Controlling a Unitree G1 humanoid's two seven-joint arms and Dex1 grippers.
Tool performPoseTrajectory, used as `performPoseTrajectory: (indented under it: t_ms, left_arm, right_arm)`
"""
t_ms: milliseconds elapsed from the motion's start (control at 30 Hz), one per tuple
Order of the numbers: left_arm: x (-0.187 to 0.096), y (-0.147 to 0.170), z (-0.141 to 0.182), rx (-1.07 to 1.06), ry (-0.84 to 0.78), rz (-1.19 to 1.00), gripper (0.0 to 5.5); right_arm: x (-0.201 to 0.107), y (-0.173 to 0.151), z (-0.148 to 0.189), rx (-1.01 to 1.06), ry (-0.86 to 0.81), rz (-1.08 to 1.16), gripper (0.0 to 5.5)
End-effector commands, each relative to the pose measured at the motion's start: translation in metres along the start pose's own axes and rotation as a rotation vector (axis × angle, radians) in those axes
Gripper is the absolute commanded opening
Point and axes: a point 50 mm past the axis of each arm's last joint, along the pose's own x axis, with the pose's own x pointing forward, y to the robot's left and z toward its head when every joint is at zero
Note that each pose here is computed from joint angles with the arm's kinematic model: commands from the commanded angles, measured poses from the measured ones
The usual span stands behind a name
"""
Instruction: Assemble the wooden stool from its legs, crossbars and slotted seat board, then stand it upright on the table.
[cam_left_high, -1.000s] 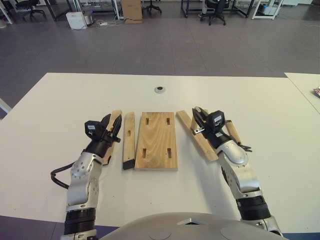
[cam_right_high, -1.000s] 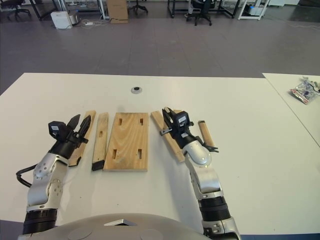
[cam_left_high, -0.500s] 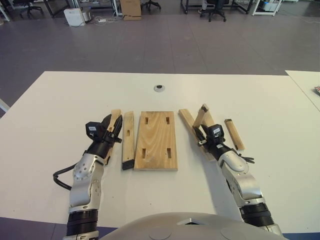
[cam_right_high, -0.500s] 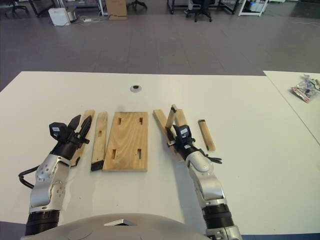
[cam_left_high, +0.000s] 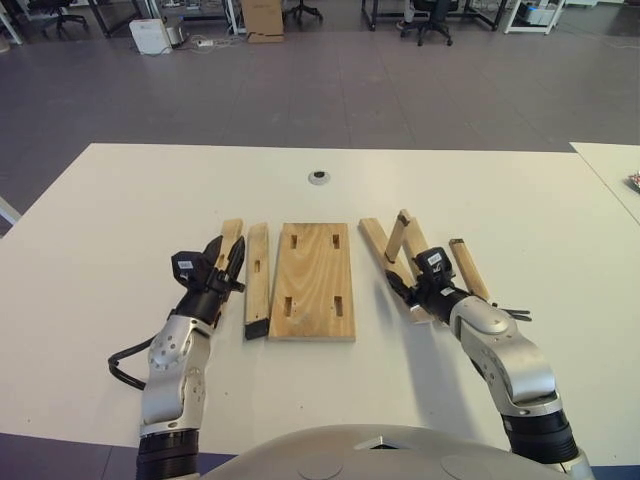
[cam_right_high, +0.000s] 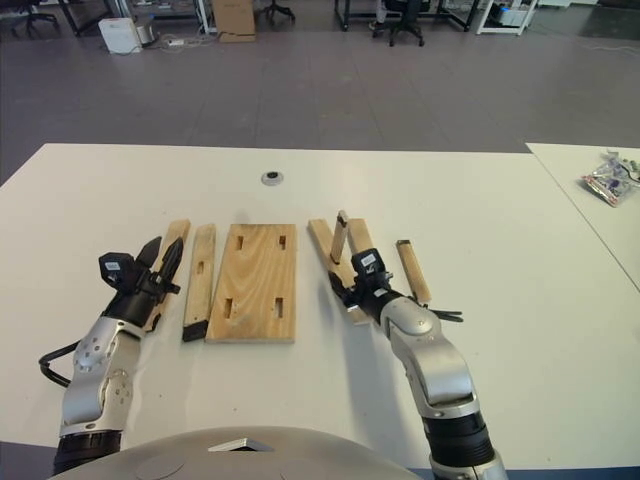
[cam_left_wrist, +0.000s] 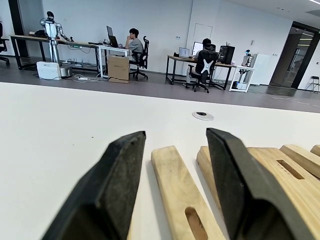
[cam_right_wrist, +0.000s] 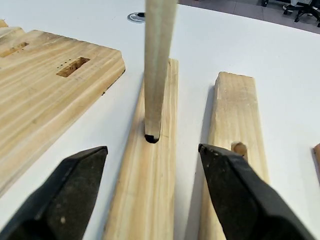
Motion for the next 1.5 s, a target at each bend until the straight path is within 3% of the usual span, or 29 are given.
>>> performPoseTrajectory:
  t_ms: [33,133,333,467,600,700,800,1067,1200,1500]
  left_arm:
    - [-0.002,-0.003,0.004,0.017,-0.019,0.008,2.22]
    - [-0.002,-0.004,0.004,0.015,-0.024,0.017,2.22]
    - [-0.001,-0.006,0.004,0.010,-0.034,0.025,2.22]
    - [0.003,-0.006,0.005,0.014,-0.036,0.013,2.22]
    - [0.011,-0.003,0.012,0.025,-0.009,-0.049,2.22]
    - [0.029,-0.006,0.048,0.027,-0.066,-0.220,2.22]
    - [0.047,-0.020,0.083,-0.036,-0.123,-0.419,2.22]
    - [0.055,-0.056,0.153,-0.518,-0.146,-0.970,3.75]
    - [0.055,-0.056,0.162,-0.638,-0.118,-1.023,4.48]
    - [0.047,-0.063,0.168,-0.709,-0.064,-1.151,4.49]
  right_arm:
    - [-0.003,-0.004,-0.007,-0.026,0.098,0.015,3.42]
    - [-0.004,-0.003,-0.018,-0.012,0.181,0.035,3.42]
    - [-0.005,-0.010,-0.025,-0.057,0.239,0.032,2.13]
    - [-0.002,-0.011,-0.021,-0.069,0.205,0.025,2.09]
    - [0.001,-0.024,0.013,-0.076,0.024,0.030,2.09]
    - [-0.003,-0.058,0.067,-0.058,-0.191,-0.006,2.09]
    - [-0.010,-0.046,0.114,-0.030,-0.387,0.217,2.09]
    - [-0.038,-0.011,0.168,0.053,-0.512,0.867,2.09]
    - [-0.049,-0.002,0.173,0.118,-0.500,1.035,2.09]
    - [-0.051,0.014,0.152,0.136,-0.329,1.154,2.09]
